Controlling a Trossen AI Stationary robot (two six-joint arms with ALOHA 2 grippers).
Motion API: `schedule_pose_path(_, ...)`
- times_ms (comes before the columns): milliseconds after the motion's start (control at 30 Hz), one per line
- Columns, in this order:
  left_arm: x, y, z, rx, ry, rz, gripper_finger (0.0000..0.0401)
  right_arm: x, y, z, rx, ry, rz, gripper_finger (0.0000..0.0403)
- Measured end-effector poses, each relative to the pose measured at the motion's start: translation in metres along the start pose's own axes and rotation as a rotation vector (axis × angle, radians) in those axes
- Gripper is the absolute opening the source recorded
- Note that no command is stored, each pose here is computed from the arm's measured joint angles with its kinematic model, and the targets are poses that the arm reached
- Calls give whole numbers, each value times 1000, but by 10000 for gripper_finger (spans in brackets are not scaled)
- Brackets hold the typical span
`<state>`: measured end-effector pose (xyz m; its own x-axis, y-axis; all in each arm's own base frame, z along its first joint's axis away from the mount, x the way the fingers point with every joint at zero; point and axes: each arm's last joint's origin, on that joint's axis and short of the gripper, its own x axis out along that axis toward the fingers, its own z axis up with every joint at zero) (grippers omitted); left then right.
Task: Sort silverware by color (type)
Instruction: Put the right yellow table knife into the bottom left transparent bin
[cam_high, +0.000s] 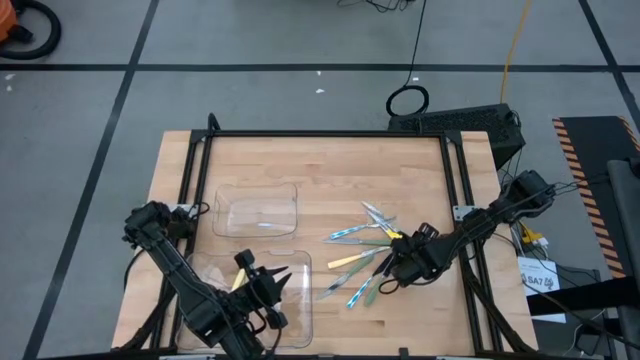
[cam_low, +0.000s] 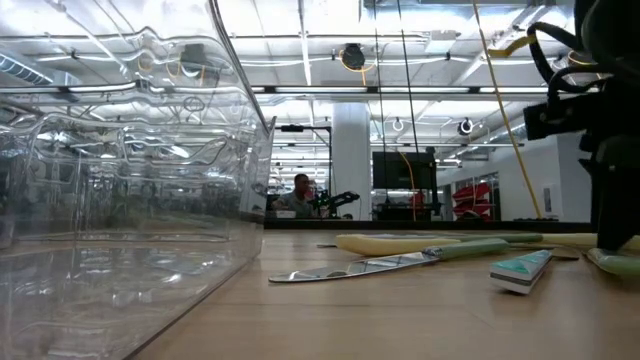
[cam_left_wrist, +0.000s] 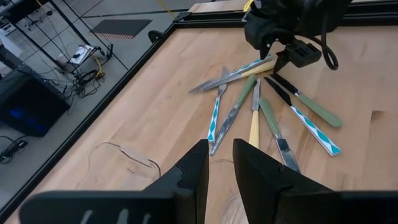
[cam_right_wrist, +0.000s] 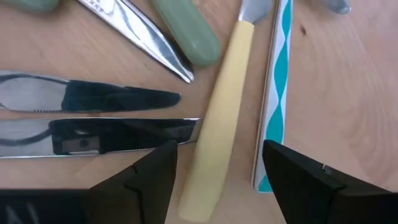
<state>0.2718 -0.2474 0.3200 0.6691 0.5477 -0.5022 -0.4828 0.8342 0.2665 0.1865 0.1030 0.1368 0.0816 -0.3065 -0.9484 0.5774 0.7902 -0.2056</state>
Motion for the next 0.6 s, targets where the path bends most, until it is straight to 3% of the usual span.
schedule_pose_path(267, 0, 0, 0, 5, 0, 0, 83, 1, -3, 2, -11, 8, -14, 231)
schedule_pose_path(467, 0, 0, 0, 6, 0, 0, 83, 2, -13, -2, -6, 50, -119, 231)
schedule_pose_path(600, 0, 0, 0, 8, 0, 0, 83, 1, -13, -2, 2, 52, -119, 231)
